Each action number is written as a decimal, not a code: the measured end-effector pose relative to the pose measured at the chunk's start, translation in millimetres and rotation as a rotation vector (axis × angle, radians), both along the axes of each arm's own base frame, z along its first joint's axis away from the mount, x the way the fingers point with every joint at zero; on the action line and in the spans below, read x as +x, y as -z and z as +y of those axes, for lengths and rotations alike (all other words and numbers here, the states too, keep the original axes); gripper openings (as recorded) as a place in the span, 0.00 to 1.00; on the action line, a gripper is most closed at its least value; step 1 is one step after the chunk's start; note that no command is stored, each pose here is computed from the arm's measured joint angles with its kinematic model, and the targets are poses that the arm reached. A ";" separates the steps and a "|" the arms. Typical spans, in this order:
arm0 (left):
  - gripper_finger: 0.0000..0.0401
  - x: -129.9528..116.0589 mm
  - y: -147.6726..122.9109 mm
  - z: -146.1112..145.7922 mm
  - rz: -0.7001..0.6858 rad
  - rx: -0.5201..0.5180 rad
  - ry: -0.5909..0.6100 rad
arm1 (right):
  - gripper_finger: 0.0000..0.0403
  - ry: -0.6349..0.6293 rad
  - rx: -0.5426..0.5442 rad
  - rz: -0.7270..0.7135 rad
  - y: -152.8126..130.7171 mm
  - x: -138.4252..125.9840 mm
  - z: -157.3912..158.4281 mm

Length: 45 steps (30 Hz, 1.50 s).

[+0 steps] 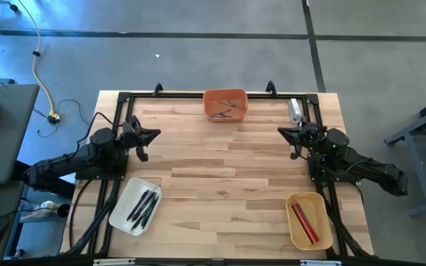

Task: Sort crayons/erasers/pens/pencils in bins
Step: Return to Home Position

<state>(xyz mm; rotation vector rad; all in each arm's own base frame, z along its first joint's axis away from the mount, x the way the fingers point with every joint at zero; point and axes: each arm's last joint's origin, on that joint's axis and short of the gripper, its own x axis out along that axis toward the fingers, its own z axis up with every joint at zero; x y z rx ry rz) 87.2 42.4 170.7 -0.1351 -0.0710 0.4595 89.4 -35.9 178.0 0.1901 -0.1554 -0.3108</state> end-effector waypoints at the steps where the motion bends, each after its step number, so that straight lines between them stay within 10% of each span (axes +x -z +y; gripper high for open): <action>1: 0.00 -0.4 0.1 0.9 -0.003 -0.006 -0.015 | 0.00 0.025 -0.002 -0.003 -0.3 -0.3 -0.7; 15: 0.00 -2.0 -0.9 4.4 -0.042 -0.059 -0.070 | 0.00 0.115 0.239 0.012 9.7 -0.1 -4.1; 45: 0.00 -2.0 -1.1 4.4 -0.043 -0.058 -0.069 | 0.00 0.115 0.231 0.018 10.0 -0.1 -4.0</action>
